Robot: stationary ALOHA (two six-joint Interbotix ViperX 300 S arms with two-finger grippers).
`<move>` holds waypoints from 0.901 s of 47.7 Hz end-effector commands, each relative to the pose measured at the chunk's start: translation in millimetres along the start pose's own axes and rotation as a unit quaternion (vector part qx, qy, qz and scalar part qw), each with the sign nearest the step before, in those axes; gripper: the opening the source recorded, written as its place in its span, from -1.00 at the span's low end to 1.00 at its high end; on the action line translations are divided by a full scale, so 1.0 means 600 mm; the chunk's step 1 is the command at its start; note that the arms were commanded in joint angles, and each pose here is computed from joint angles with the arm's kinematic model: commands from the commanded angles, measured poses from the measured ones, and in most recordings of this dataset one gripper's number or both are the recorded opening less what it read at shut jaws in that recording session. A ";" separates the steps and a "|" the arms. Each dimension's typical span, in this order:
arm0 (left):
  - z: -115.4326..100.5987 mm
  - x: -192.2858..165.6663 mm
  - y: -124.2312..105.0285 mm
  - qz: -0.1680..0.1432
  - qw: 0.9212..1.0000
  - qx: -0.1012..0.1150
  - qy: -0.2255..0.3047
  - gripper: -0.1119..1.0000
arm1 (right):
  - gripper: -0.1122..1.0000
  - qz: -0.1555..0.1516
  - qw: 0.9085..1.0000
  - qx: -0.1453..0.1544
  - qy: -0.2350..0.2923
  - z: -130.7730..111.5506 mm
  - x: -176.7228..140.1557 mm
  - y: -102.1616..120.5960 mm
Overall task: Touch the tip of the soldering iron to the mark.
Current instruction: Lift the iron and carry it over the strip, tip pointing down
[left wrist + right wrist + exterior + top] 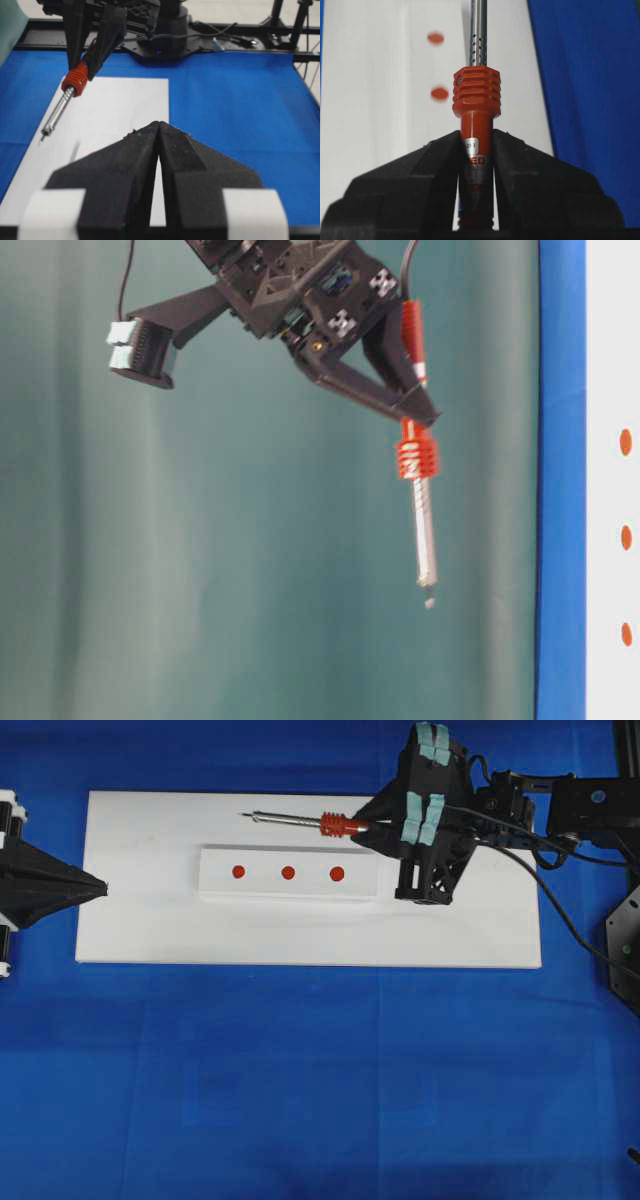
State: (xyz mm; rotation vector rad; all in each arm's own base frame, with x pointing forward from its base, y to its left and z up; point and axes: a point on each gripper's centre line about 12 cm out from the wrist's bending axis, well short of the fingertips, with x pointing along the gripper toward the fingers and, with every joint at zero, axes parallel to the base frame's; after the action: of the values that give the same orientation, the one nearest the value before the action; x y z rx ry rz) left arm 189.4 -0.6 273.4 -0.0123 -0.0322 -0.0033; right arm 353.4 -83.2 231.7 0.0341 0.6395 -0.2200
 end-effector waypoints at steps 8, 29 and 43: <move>0.006 0.002 0.000 0.000 1.000 0.000 -0.006 -0.80 | -0.68 -0.003 0.999 -0.001 0.038 0.004 -0.011 -0.002; 0.006 0.002 0.000 0.000 1.000 -0.001 -0.006 -0.80 | -0.69 -0.004 0.998 -0.003 0.055 -0.003 -0.011 -0.002; 0.005 0.002 0.000 0.000 1.000 0.000 -0.002 -0.80 | -0.68 0.000 0.999 -0.007 0.053 -0.001 -0.010 0.004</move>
State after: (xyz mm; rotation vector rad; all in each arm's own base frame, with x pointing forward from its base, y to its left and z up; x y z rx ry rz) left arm 189.5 -0.6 272.8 -0.0123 -0.0276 -0.0032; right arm 342.5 -80.3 219.4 0.0434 0.7928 -0.2185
